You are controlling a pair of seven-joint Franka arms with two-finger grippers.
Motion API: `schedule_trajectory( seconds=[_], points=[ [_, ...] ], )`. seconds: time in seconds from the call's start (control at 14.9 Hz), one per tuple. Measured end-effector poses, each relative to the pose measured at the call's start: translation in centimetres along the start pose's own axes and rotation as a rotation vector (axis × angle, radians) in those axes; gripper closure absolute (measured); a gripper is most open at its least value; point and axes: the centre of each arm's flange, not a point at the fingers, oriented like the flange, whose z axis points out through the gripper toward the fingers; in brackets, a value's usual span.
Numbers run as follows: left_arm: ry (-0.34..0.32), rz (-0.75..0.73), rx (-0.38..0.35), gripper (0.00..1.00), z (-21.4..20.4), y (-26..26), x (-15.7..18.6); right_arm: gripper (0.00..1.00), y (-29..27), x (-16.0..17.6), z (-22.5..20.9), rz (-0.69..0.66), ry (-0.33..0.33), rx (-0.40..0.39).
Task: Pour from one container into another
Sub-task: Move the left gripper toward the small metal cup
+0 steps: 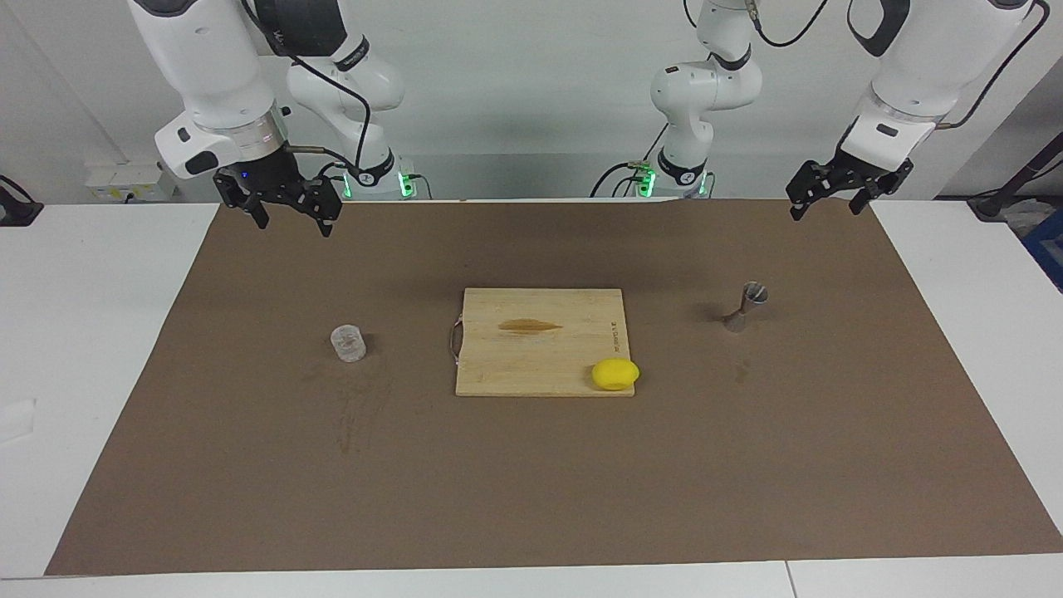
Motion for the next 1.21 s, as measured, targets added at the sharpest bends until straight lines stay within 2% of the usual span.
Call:
schedule_trajectory(
  seconds=[0.67, 1.14, 1.21],
  points=[
    [0.007, 0.01, -0.001, 0.0, 0.2, 0.6, 0.1, 0.0, 0.0, 0.0, 0.0, 0.0, 0.0, 0.0],
    [0.078, 0.039, -0.002, 0.0, 3.8, 2.3, 0.6, 0.0, 0.0, 0.0, 0.0, 0.0, 0.0, 0.0],
    [0.108, 0.04, -0.002, 0.0, 4.6, 2.4, 0.5, 0.0, 0.0, 0.0, 0.0, 0.0, 0.0, 0.0]
  ],
)
